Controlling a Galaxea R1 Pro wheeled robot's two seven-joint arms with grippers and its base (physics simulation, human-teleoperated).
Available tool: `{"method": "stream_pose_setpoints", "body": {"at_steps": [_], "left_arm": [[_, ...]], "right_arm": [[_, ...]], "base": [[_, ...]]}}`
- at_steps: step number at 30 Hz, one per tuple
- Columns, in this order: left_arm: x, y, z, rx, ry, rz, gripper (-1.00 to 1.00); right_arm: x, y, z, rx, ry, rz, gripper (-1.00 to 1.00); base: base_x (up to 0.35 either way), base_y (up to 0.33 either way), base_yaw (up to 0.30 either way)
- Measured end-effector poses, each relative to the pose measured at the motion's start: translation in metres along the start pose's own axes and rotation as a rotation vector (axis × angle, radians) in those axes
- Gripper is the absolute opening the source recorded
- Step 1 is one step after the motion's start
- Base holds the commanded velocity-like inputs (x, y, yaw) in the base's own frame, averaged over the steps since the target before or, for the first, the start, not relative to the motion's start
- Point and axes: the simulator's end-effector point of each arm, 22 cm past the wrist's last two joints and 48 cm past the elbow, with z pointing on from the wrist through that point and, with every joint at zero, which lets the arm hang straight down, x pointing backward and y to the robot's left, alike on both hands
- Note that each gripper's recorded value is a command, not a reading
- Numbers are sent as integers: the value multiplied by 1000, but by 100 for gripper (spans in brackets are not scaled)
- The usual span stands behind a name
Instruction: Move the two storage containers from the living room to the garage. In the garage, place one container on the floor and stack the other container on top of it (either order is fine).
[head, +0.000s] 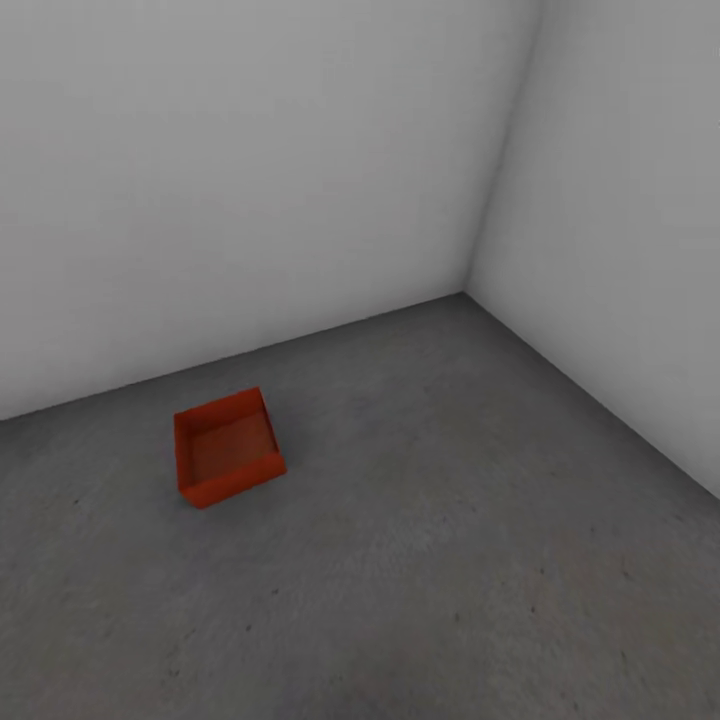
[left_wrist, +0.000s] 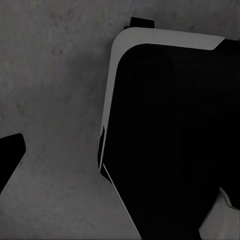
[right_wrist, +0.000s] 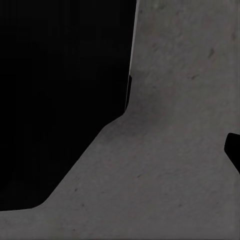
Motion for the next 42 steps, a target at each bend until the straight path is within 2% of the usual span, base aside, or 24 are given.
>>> {"method": "stream_pose_setpoints", "body": {"at_steps": [42], "left_arm": [[-27,-4,-7,11,-66,-4,100]], "right_arm": [[-30,4,-1,0,-80,21,100]], "base": [[0,0,11]]}}
